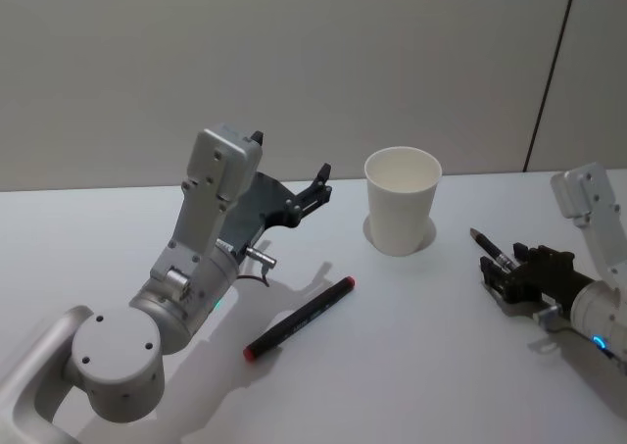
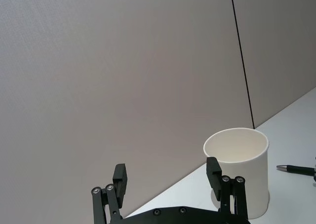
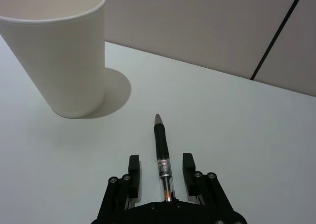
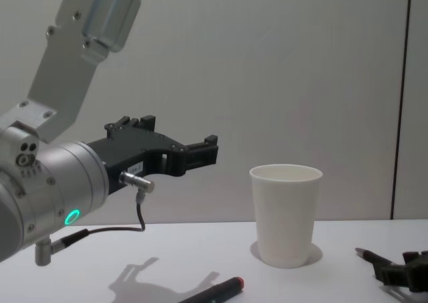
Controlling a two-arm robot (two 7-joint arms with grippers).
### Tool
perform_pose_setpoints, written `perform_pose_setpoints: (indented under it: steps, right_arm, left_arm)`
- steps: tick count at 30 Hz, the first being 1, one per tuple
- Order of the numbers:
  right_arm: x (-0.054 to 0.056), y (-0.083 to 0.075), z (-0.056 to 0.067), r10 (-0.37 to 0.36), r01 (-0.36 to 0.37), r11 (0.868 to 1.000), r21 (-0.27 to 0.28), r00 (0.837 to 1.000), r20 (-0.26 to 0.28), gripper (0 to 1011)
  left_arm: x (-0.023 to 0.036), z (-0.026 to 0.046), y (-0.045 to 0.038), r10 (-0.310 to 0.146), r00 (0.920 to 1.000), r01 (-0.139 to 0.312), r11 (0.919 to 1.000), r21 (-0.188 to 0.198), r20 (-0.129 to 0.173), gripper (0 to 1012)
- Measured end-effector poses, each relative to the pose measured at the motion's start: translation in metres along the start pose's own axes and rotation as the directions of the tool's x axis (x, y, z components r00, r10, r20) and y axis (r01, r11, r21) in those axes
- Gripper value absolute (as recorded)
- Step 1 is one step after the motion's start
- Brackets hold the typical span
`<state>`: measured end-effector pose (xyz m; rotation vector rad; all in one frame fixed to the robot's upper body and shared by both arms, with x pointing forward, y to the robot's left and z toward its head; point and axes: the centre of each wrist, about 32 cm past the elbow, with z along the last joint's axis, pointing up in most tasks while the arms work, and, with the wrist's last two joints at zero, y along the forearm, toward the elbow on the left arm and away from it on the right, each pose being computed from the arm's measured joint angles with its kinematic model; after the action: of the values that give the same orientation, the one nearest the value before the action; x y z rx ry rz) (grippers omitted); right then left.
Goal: Place the pen into the pen holder.
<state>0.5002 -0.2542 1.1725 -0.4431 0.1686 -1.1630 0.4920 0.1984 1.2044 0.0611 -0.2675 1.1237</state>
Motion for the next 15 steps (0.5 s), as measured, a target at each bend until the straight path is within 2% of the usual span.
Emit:
perform_pose_setpoints:
  steps: [15]
  right_arm:
    - [-0.0002,0.0003,-0.0001,-0.01,0.01,1.0,0.001,1.0,-0.017,442]
  left_arm:
    - [0.0,0.0,0.0,0.0,1.0,0.0,1.0,0.0,0.0,1001]
